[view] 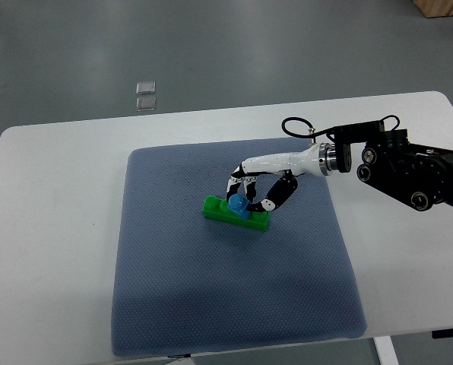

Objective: Stack blue block on green block with right hand

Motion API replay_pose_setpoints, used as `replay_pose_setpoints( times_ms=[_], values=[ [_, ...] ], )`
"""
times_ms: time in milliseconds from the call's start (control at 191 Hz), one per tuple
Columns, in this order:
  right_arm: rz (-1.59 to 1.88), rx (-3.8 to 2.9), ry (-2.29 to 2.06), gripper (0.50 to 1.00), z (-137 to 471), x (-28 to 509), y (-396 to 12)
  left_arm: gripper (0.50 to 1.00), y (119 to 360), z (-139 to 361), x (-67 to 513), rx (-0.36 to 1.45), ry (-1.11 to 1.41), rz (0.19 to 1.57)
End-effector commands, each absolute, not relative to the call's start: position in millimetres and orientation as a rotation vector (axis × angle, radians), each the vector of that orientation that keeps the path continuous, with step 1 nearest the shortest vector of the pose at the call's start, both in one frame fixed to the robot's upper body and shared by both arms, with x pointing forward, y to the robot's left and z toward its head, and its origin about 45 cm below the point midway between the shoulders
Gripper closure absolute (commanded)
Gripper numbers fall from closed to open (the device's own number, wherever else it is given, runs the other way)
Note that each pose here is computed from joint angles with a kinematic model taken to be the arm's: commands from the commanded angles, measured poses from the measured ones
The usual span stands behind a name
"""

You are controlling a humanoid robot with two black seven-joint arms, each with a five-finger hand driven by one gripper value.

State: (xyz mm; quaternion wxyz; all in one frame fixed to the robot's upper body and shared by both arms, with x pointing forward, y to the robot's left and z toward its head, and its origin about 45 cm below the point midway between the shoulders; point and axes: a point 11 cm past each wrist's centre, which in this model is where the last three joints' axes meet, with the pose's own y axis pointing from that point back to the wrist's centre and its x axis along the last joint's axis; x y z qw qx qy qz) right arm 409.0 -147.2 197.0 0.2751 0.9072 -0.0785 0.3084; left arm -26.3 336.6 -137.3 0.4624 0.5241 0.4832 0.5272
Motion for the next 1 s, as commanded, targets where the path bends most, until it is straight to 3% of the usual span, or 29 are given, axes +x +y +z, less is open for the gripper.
replay_pose_setpoints(
  times_ms=[0, 215, 345, 591, 994],
  values=[
    [0.806, 2.439, -0.224, 1.0, 191.2, 408.7, -149.9, 0.5, 336.8, -137.3, -26.4, 1.289, 1.188, 1.297],
    [0.786, 2.437, -0.233, 1.0, 181.1, 407.4, -148.7, 0.5, 336.8, -137.3, -26.4, 1.289, 1.188, 1.297],
    [0.786, 2.431, -0.239, 0.973, 179.3, 407.5, -150.4, 0.5, 336.8, -137.3, -26.4, 1.289, 1.188, 1.297],
    [0.807, 2.413, -0.265, 0.822, 185.1, 413.1, -157.8, 0.5, 336.8, -137.3, -26.4, 1.289, 1.188, 1.297],
    [0.828, 2.391, -0.261, 0.76, 192.5, 417.6, -163.3, 0.5, 336.3, -137.3, -26.3, 1.288, 1.189, 1.296]
  ],
)
